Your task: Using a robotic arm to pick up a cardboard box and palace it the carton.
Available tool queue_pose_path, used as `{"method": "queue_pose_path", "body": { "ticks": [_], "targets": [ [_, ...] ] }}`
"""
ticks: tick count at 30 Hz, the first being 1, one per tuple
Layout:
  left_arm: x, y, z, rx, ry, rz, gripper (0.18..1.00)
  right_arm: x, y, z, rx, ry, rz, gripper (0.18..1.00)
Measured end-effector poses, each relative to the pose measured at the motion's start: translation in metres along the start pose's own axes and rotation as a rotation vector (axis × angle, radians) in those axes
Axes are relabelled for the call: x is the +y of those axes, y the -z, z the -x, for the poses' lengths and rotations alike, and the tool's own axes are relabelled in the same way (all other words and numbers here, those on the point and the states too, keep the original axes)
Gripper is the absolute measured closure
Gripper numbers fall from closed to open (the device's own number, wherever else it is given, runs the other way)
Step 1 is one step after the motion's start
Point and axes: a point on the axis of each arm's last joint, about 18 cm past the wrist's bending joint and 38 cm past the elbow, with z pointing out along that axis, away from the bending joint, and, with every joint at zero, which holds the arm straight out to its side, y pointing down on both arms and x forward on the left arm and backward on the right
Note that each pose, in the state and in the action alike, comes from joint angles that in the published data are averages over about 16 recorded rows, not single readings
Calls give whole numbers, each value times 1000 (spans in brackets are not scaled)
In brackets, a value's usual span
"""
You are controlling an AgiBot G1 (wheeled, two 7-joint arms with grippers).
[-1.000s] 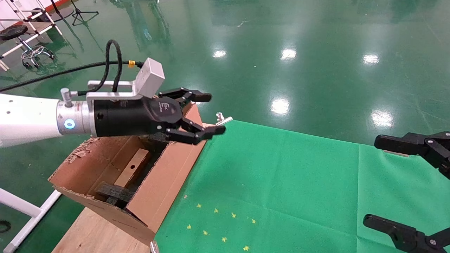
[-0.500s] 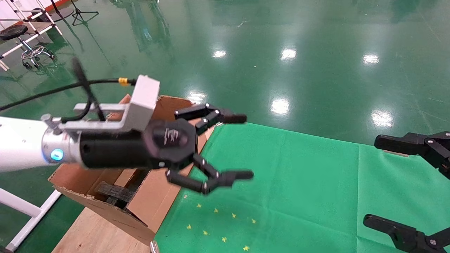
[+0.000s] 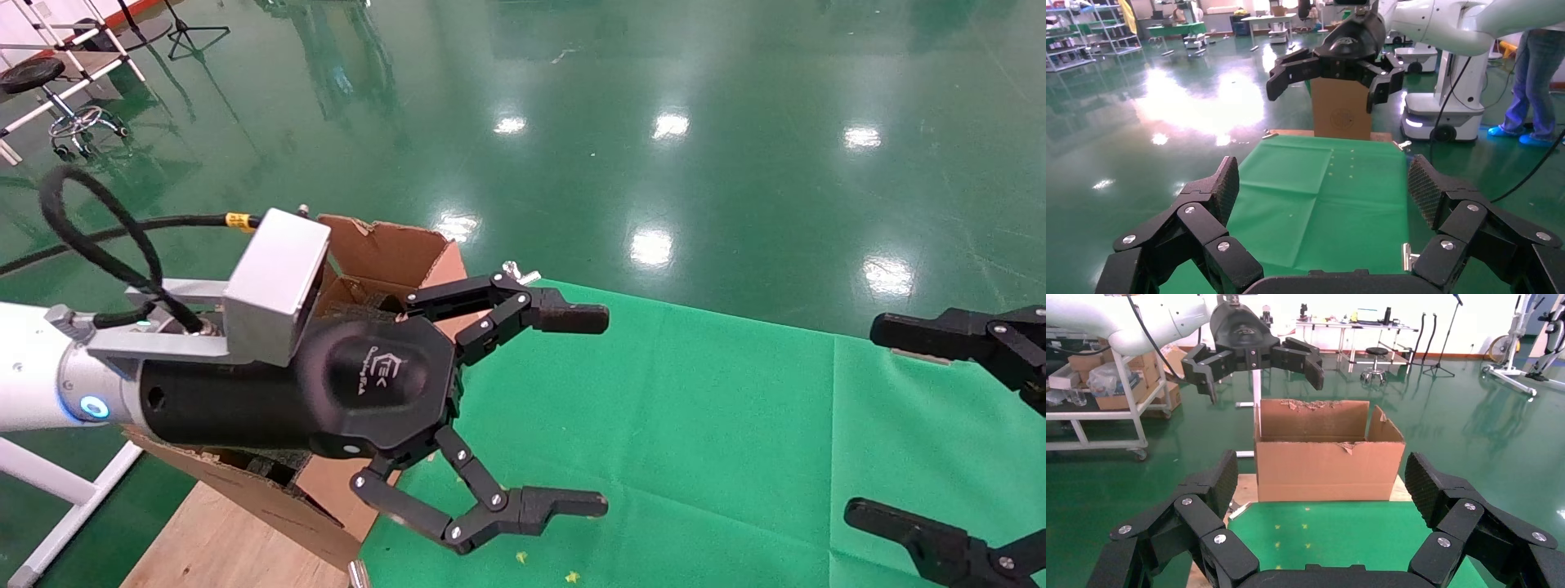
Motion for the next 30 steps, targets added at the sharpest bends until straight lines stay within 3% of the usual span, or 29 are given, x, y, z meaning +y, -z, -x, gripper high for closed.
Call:
{"method": "queue_pose_path", "body": {
  "ticks": [30],
  "targets": [
    [3,2,8,-28,5,22,184,0,0,0,0,0,0,178]
  ]
}}
